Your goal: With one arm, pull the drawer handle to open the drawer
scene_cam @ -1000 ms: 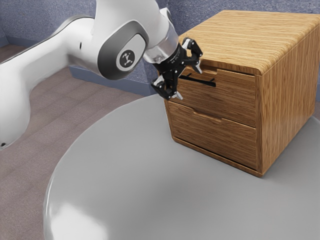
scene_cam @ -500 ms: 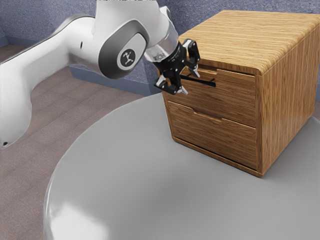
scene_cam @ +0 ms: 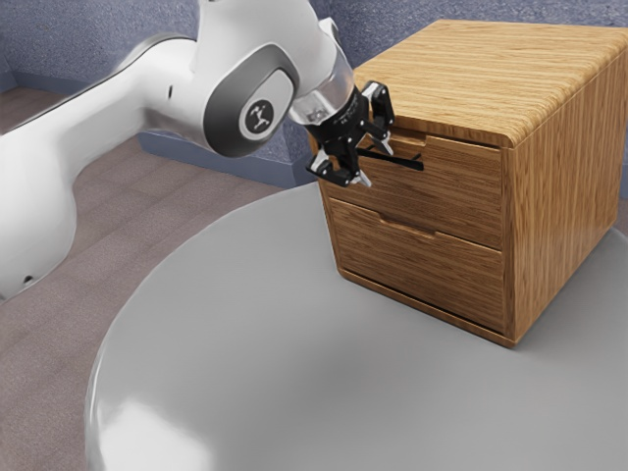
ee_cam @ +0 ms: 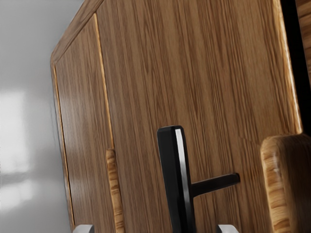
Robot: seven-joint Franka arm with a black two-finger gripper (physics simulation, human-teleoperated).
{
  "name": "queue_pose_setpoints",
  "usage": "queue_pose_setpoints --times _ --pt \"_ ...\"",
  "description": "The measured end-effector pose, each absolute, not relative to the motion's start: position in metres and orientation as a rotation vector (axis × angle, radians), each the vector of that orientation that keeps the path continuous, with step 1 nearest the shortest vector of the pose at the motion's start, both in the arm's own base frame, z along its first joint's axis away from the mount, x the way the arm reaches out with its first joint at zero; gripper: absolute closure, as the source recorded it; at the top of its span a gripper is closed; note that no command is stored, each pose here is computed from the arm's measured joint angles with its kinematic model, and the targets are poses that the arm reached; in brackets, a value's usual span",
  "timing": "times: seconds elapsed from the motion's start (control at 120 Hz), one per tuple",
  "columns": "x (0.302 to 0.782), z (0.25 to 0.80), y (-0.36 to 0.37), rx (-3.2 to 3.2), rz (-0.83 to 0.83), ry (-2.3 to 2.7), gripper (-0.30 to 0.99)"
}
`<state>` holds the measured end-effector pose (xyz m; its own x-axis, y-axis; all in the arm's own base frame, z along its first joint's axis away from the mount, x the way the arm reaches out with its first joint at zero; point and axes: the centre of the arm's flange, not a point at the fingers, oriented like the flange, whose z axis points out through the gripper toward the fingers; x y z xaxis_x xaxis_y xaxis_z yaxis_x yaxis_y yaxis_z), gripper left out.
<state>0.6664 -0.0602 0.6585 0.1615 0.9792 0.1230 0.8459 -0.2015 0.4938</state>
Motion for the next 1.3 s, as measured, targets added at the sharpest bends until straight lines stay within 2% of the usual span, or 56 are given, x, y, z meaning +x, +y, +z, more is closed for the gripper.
queue_pose_setpoints --times 0.3,0.45,0.592,0.925,1.3 --pt "0.67 0.654 -0.06 2.138 0.601 1.751 0.54" --pt "0.67 0.655 -0.059 2.138 0.605 1.752 0.67" --pt "0.668 0.655 -0.058 2.139 0.605 1.753 0.73" --pt "0.639 0.655 -0.056 2.17 0.589 1.77 0.79" --pt "0.607 0.655 -0.053 2.188 0.575 1.788 0.79"
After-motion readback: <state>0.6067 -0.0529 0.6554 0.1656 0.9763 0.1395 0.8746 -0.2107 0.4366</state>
